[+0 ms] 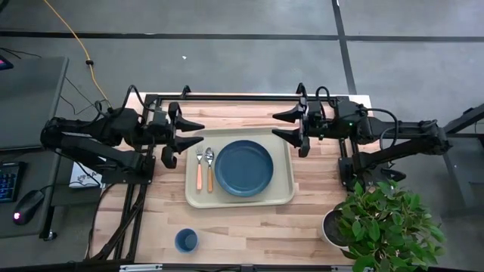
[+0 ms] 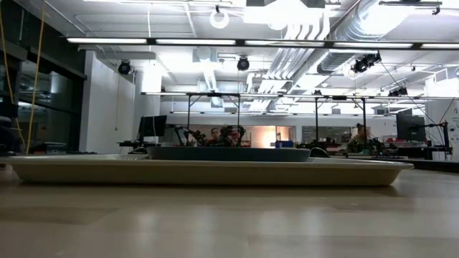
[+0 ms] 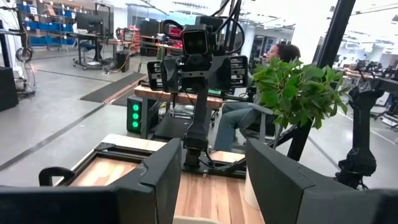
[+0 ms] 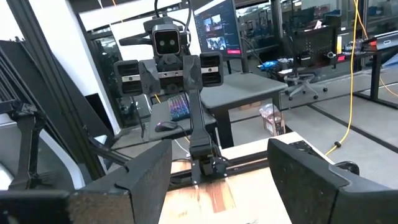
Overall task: Pick and place plate/cup/fork/spoon on tray
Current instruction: Put the blue cup to the top right of the blue plate on the gray serving tray
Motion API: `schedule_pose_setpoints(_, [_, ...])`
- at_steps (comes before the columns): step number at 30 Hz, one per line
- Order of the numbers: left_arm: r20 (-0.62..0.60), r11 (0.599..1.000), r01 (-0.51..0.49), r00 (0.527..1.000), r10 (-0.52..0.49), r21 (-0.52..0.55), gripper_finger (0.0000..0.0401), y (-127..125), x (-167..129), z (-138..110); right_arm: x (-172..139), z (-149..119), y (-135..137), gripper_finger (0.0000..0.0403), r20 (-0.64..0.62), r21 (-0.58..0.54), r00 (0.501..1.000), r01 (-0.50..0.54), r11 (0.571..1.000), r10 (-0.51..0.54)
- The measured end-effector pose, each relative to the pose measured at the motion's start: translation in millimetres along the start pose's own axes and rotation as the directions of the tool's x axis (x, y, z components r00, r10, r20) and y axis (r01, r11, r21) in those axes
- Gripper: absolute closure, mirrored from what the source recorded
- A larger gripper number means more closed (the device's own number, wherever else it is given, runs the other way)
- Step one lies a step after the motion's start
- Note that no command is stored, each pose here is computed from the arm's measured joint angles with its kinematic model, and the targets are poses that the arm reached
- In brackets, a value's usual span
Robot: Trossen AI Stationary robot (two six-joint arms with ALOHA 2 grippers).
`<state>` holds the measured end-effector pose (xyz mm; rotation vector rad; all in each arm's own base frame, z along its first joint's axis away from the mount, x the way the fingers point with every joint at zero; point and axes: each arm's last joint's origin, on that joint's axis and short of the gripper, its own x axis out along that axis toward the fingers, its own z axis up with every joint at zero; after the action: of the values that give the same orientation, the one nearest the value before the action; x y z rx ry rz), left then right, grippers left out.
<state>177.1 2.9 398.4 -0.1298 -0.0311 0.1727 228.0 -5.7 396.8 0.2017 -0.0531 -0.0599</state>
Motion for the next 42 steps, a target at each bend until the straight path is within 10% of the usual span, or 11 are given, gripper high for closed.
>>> schedule_pose_setpoints(35, [-0.013, 0.999, -0.001, 1.0, 0.001, -0.041, 0.0238, 0.2, 0.0, -1.4, 0.2, -0.3, 0.0, 0.0148, -0.002, 0.007, 1.0, 0.0, 1.0, 0.0])
schedule_pose_setpoints(42, [-0.047, 0.992, 0.118, 0.992, -0.121, -0.051, 0.0238, -5.9, 0.2, -4.1, 0.2, -0.3, -0.1, 0.0148, -0.002, 0.007, 1.0, 0.0, 1.0, 0.0])
